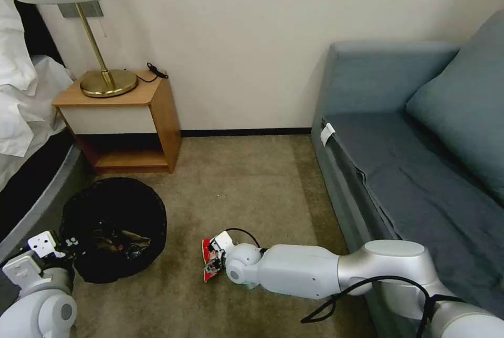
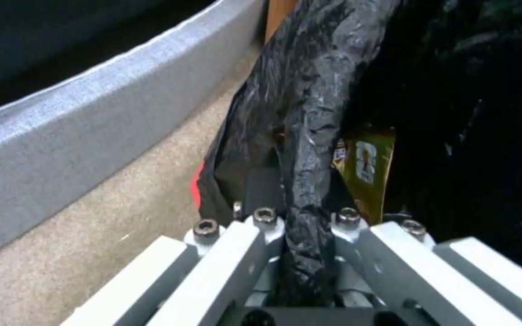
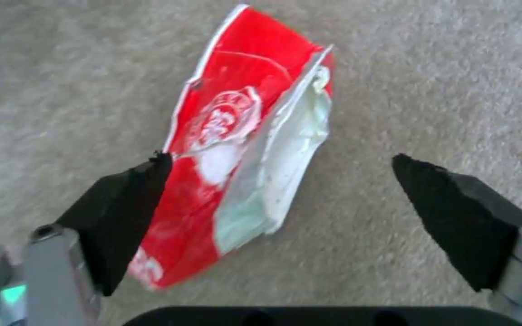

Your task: Pick up the trash bin, then pick up the garbage on the floor and place it into the trash bin.

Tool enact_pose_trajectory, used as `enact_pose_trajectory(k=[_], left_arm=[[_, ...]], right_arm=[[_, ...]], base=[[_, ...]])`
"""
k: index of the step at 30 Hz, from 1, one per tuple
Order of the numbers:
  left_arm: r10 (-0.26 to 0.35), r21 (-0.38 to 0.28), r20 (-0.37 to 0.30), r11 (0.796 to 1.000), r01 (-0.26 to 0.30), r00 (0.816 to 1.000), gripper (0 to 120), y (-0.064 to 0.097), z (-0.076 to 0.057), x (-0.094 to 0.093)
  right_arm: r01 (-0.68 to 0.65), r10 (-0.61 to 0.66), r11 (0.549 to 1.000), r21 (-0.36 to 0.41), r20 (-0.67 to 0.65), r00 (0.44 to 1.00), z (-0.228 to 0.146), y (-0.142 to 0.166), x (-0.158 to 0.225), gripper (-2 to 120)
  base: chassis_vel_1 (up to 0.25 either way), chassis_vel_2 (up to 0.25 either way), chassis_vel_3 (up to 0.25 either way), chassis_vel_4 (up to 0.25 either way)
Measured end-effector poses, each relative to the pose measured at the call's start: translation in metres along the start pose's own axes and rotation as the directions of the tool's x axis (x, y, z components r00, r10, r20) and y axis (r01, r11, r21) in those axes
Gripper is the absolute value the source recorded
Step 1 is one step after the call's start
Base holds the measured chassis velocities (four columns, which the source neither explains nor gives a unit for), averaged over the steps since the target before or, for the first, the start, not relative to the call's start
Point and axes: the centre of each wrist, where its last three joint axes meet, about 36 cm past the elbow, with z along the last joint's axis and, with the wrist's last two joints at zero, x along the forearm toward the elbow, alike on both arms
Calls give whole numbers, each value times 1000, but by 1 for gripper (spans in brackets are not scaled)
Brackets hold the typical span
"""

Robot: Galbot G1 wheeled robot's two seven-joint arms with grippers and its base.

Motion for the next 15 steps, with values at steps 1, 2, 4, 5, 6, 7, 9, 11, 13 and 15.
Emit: enact_pose_trajectory(k=[1,2,4,5,6,7,9,11,13,15], left_arm=[[0,0,0,1000,0,1000,2,0,0,0],[0,0,0,1000,0,1000,2,0,0,0],[0,-2,0,1000,0,1000,2,0,0,0],[0,-3,-1,1000,0,1000,2,-1,0,0],[0,-3,-1,1000,0,1000,2,-1,0,0],[0,-4,-1,1000,0,1000,2,-1,0,0],[-1,-7,1,1000,1,1000,2,-1,-1,0],[-1,-8,2,1000,1,1000,2,-1,-1,0],[-1,-8,2,1000,1,1000,2,-1,-2,1],[-1,-9,3,1000,1,1000,2,-1,-2,1]], right_arm=[[-3,3,1000,-1,2,1000,0,-1,-3,93],[-3,3,1000,-1,2,1000,0,-1,-3,93],[-7,7,1000,-2,10,1000,0,-4,-9,91],[-9,9,1000,-1,18,1000,1,-5,-13,90],[-9,9,1000,-1,18,1000,1,-5,-13,90],[-6,6,1000,-1,23,1000,1,-6,-15,90],[-4,4,1000,3,25,1000,3,-7,-17,83],[-3,3,1000,5,25,1000,3,-7,-17,80],[-3,2,1000,9,25,1000,5,-7,-17,71],[-1,0,1000,10,25,1000,6,-7,-17,67]], base=[[0,0,0,0],[0,0,0,0],[0,0,0,0],[0,0,0,0],[0,0,0,0],[0,0,0,0],[0,0,0,0],[0,0,0,0],[0,0,0,0],[0,0,0,0]])
